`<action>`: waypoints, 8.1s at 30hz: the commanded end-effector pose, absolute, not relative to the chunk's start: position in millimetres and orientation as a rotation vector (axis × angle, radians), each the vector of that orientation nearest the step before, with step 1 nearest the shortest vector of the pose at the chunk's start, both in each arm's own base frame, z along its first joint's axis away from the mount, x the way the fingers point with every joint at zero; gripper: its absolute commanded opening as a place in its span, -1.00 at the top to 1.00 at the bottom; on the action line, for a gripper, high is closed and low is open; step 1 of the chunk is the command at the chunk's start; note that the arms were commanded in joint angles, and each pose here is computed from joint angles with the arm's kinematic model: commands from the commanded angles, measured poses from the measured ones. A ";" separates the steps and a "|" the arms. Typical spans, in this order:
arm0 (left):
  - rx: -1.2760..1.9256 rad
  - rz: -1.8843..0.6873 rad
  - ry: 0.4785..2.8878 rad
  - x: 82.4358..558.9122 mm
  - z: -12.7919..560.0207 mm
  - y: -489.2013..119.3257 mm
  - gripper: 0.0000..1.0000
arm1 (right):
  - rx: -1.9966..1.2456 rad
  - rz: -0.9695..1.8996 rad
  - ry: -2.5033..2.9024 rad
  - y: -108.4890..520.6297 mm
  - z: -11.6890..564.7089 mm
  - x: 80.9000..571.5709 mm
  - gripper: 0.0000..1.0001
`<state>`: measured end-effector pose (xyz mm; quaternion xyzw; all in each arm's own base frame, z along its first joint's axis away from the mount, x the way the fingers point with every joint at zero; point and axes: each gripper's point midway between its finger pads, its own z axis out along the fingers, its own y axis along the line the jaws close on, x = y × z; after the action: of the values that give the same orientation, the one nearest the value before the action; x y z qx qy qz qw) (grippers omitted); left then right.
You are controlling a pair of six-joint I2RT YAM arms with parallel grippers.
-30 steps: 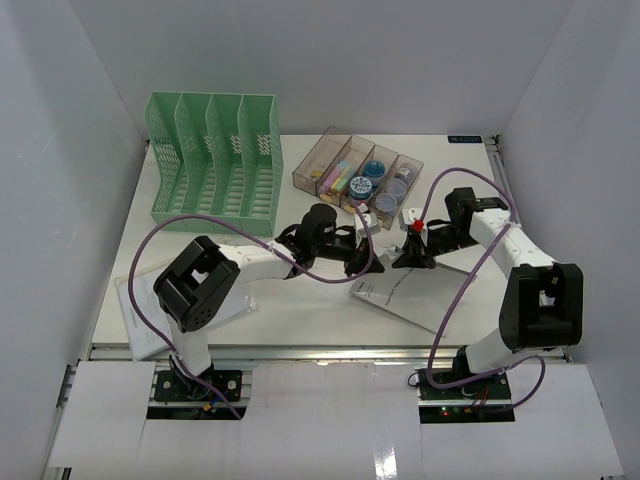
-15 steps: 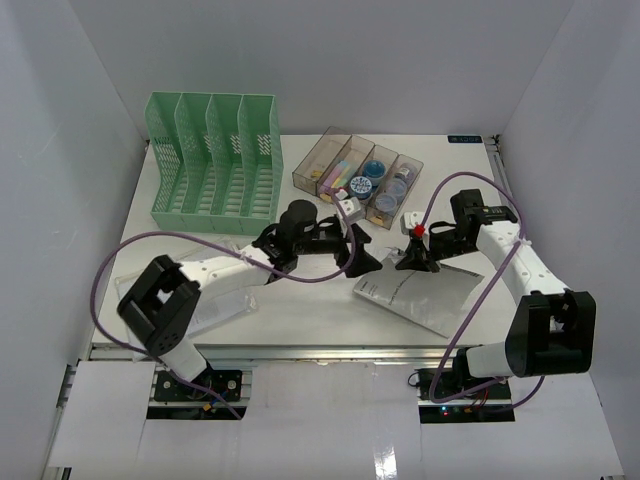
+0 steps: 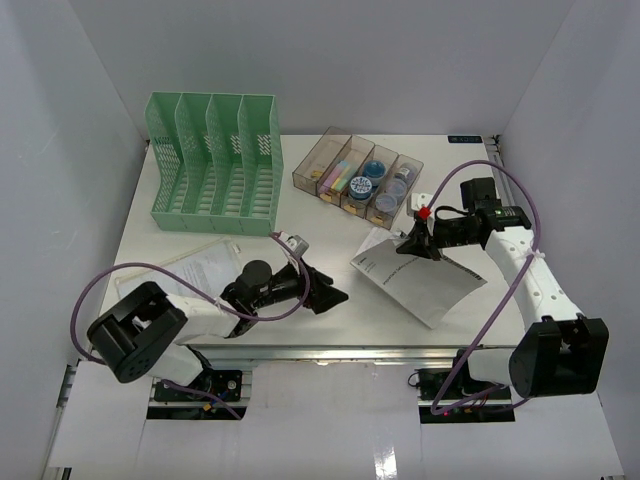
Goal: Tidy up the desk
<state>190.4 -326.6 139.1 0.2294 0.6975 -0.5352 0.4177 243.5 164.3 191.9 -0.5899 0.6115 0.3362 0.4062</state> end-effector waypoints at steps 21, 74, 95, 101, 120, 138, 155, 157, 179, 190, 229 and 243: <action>0.332 -1.551 1.403 245.6 202.0 -391.6 -0.91 | -1.220 0.937 1.463 182.9 262.6 249.5 0.84; 0.852 -1.039 1.419 221.3 237.8 -352.3 1.00 | -0.981 0.667 1.625 146.4 231.1 291.1 -0.80; 0.413 -0.508 1.622 305.0 345.9 -202.0 1.00 | -0.759 0.664 1.574 112.4 250.1 270.8 -0.80; 0.279 -0.387 1.577 323.7 388.1 -172.1 1.00 | -0.758 0.671 1.577 112.8 248.9 270.5 -0.80; 0.054 -0.244 1.512 410.0 468.3 -98.8 1.00 | -0.764 0.707 1.598 114.7 238.2 271.5 -0.80; 0.153 -0.325 1.654 466.5 371.2 -116.2 1.00 | -0.756 0.732 1.636 114.2 219.1 275.8 -0.80; 0.325 -0.336 1.706 481.5 316.2 -131.7 1.00 | -0.782 0.772 1.633 117.7 207.5 275.2 -0.80; 0.323 -0.332 1.713 486.3 312.4 -131.2 1.00 | -0.784 0.777 1.632 118.2 207.2 274.7 -0.80; 0.217 -0.436 1.792 425.1 289.8 -126.6 -0.65 | -0.979 0.913 1.659 149.4 189.6 254.1 -0.80; 0.172 -0.514 1.918 294.1 229.4 -110.6 -0.71 | -1.399 0.981 1.598 212.7 172.2 231.8 -0.80; -0.222 -0.629 1.726 192.9 278.4 -81.1 -0.89 | -0.729 1.416 2.331 498.2 80.0 210.0 -0.68; -0.254 -0.621 1.685 185.5 282.7 -73.3 -0.89 | -0.578 1.469 2.542 514.3 35.3 167.3 -0.41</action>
<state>189.5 -79.5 277.3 -0.0989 0.7398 -0.2742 0.6064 185.6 508.0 51.1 -0.2178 0.8404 0.4846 0.1071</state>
